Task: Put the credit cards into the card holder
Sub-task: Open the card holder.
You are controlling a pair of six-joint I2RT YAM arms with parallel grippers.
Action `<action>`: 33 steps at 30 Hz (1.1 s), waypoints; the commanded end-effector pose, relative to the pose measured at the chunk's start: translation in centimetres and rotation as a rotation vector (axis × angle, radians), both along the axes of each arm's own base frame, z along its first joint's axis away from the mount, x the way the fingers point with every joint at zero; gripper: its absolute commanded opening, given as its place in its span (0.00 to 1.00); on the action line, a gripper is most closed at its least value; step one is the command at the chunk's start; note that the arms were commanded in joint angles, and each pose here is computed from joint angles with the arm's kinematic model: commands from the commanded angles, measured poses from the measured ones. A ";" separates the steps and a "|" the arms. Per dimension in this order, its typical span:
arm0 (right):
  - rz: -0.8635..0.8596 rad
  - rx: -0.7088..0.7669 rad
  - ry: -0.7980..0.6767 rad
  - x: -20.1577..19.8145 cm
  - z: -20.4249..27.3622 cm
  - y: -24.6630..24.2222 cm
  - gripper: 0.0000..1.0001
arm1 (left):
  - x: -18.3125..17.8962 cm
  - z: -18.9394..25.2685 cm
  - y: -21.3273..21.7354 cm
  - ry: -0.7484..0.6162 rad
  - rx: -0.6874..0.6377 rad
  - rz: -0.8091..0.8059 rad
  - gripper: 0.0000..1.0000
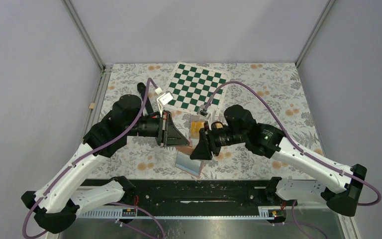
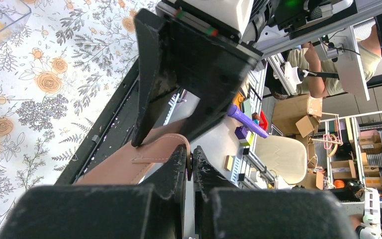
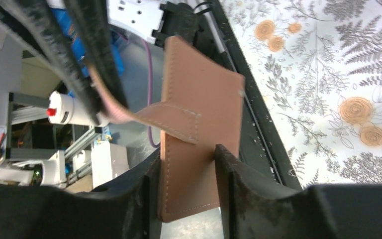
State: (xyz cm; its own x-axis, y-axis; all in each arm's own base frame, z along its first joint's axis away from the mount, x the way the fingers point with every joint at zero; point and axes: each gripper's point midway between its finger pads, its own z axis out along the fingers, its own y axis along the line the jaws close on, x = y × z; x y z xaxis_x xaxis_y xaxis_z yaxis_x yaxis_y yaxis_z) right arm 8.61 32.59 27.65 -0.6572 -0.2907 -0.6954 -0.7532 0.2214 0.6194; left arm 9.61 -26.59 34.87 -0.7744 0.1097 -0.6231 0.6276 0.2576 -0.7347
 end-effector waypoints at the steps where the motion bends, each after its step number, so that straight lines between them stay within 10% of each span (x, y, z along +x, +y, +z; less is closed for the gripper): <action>1: -0.076 -0.083 -0.044 1.4 0.0 -0.3 0.35 | 0.7 1.7 -0.2 -0.054 -0.061 0.018 0.00; 5: -0.148 -0.137 -0.034 2.3 -0.5 -1.0 0.02 | 1.4 1.4 0.2 -0.061 -0.046 0.068 0.15; 8: -0.214 -0.152 -0.036 3.1 -0.8 -1.5 0.00 | 2.4 0.9 0.9 -0.066 -0.014 0.137 0.53; 11: -0.258 -0.150 -0.024 3.8 -1.0 -2.2 0.00 | 3.7 -0.8 2.1 -0.046 0.065 0.239 0.69; 22: -0.309 -0.060 0.115 5.6 -1.3 -6.8 0.00 | 6.4 -12.3 7.8 0.173 0.440 0.543 0.79; 33: -0.107 0.043 0.212 3.1 -0.1 -5.1 0.00 | 5.0 -15.0 3.6 0.277 0.275 0.350 0.71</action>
